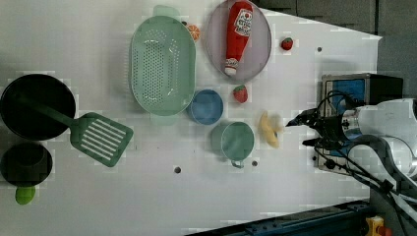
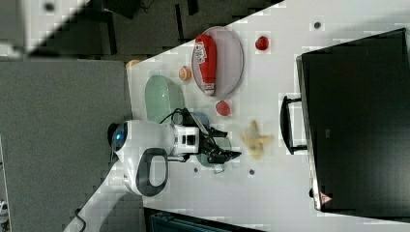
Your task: Pick banana from oven and place on table.
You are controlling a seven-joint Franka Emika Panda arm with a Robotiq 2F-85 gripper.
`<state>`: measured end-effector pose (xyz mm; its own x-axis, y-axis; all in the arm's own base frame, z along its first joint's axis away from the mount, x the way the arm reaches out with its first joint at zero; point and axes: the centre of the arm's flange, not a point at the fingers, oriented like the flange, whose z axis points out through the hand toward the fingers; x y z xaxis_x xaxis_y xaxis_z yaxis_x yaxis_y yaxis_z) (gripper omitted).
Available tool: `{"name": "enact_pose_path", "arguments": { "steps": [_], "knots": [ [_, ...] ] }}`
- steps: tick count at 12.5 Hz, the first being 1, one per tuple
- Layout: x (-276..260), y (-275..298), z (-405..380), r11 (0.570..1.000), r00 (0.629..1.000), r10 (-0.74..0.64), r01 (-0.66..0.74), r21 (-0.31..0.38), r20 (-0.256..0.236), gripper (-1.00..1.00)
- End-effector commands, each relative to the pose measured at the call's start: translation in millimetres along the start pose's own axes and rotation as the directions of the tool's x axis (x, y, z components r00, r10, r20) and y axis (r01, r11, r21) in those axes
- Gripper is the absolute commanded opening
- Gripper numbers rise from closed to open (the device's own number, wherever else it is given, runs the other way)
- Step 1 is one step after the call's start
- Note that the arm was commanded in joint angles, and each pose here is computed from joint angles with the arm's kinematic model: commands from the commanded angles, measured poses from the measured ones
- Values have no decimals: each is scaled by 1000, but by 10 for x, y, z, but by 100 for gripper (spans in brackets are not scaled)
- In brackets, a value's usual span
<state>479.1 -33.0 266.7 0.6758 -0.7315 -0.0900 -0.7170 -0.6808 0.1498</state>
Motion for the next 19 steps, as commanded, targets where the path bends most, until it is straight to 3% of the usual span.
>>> {"name": "enact_pose_path", "arguments": {
  "steps": [1, 5, 10, 14, 19],
  "knots": [
    [143, -61, -759, 990, 994, 57, -44, 133, -95, 100],
    [107, 94, -2035, 971, 983, 77, -35, 235, -169, 100],
    [-235, 582, -3280, 990, 996, 56, -47, 134, -66, 100],
    [-343, 747, -3688, 991, 997, 59, -52, 121, -54, 100],
    [-339, 735, -3649, 992, 997, 58, -52, 115, -49, 100]
  ]
}}
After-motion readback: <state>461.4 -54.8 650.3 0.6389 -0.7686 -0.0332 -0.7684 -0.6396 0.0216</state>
